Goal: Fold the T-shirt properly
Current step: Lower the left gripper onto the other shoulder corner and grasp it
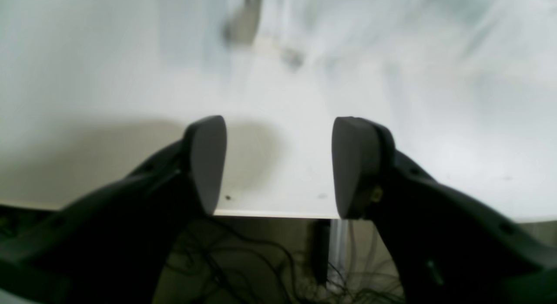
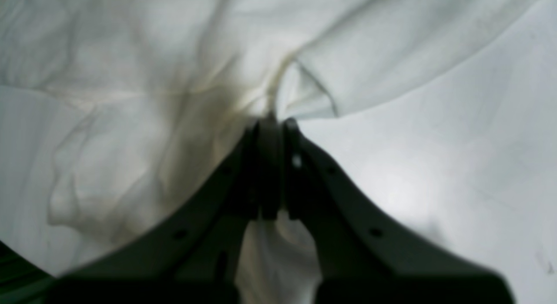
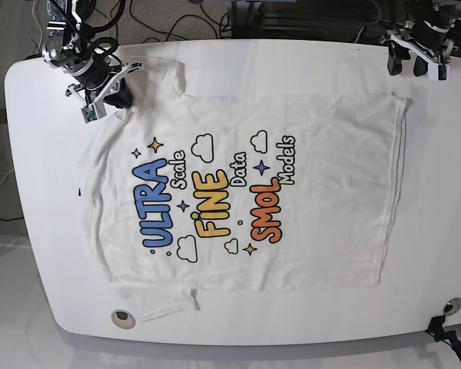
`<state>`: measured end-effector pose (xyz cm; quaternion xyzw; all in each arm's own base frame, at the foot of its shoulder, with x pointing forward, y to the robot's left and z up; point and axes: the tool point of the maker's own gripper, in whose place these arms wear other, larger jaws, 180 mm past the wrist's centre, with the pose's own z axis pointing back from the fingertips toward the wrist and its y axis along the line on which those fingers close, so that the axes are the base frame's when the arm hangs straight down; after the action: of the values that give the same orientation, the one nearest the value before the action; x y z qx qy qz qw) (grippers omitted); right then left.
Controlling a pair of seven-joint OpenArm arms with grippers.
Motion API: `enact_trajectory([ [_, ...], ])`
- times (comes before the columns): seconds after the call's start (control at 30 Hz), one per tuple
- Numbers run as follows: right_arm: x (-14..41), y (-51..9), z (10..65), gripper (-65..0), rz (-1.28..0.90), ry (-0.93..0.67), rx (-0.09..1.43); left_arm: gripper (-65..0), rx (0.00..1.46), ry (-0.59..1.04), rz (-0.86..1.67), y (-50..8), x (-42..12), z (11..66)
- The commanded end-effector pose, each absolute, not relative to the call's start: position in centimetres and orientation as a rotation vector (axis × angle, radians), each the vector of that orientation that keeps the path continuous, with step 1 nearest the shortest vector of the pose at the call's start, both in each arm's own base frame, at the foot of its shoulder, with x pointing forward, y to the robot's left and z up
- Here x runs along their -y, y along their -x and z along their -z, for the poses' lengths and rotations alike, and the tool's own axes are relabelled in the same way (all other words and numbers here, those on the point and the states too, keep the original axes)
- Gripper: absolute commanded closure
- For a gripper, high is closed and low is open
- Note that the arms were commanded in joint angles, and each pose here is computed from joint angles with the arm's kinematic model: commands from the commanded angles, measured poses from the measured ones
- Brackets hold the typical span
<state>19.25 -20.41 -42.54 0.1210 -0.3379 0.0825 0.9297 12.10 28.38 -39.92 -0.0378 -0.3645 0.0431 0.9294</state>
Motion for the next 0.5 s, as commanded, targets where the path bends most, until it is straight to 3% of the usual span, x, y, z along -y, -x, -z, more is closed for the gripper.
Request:
enact_trajectory([
  [0.0, 20.8, -19.1, 42.4, 0.0, -0.197, -0.224, 0.668, -36.9, 0.756, 0.095, -0.104, -12.5, -29.0, 40.0],
  [0.47, 21.5, -18.4, 43.1, 0.0, -0.241, -0.163, 0.596, -42.0, 0.699, 0.262, -0.216, -14.6, -29.2, 40.7],
])
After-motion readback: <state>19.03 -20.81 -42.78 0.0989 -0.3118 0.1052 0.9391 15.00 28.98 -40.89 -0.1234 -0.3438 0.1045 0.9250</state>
